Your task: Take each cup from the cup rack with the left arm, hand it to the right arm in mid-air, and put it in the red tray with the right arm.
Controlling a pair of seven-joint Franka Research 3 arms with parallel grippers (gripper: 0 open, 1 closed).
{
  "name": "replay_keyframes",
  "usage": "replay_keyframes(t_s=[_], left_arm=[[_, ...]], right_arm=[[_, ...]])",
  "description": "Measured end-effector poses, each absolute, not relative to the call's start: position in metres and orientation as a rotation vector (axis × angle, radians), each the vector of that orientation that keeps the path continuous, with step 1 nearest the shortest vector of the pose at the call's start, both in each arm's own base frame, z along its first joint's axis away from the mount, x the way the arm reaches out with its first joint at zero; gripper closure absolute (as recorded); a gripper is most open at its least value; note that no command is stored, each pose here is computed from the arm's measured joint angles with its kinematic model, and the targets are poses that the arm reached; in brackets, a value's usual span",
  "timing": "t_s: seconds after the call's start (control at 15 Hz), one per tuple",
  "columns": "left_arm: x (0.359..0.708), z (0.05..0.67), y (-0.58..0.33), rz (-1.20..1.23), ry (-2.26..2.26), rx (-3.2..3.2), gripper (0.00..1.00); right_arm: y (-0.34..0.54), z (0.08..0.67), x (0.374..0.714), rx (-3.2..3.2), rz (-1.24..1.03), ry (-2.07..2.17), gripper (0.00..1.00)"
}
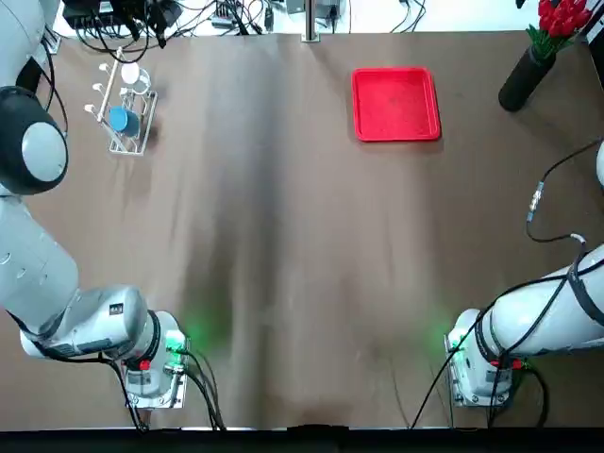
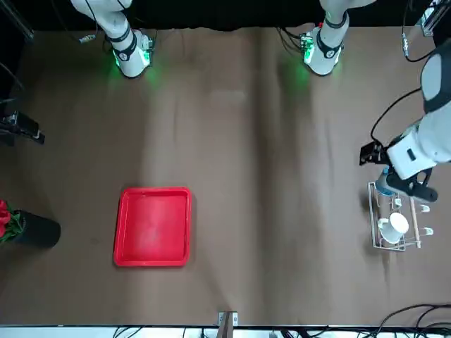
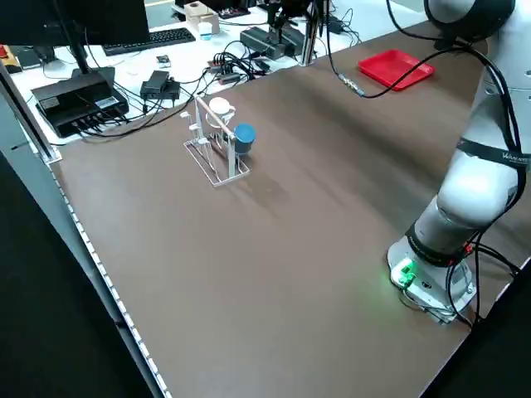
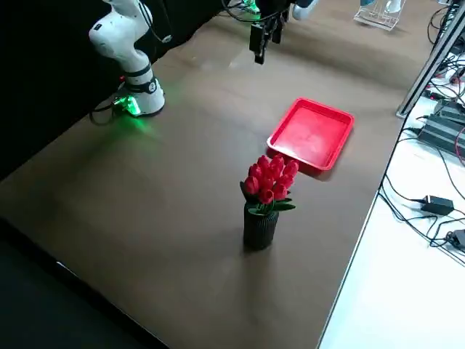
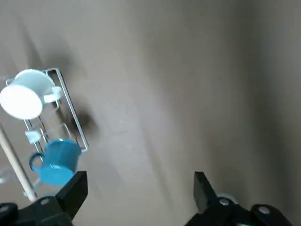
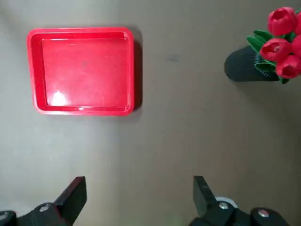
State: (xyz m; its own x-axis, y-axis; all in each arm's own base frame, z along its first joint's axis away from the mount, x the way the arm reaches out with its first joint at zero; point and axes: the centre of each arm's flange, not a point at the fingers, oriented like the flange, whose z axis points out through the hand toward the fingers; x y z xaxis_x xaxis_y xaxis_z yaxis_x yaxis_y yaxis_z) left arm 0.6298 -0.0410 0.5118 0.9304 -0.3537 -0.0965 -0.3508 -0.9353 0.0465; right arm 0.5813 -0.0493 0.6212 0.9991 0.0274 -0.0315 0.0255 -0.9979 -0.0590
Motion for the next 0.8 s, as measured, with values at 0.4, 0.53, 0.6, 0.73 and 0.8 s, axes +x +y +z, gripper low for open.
replay_keyframes(t_s=[0.4, 0.53, 0.6, 0.73, 0.8], left_arm=[[0.631, 0.45, -0.008, -0.177, -1.01, 3.058, 0.0], [0.629, 0.429, -0.006, -0.187, -1.168, 3.03, 0.0], [0.627, 0.419, -0.002, -0.194, -1.234, 3.019, 0.0], [0.623, 0.402, 0.011, -0.224, -1.372, 2.988, 0.0], [0.621, 0.394, 0.018, -0.239, -1.424, 2.981, 0.0]], right_arm=[[-0.047, 0.621, 0.582, -3.082, 0.046, -0.054, 0.0], [-0.053, 0.621, 0.581, -3.083, 0.046, -0.044, 0.0], [-0.054, 0.621, 0.581, -3.083, 0.046, -0.044, 0.0], [-0.052, 0.621, 0.581, -3.082, 0.048, -0.05, 0.0], [-0.05, 0.621, 0.581, -3.082, 0.048, -0.055, 0.0]])
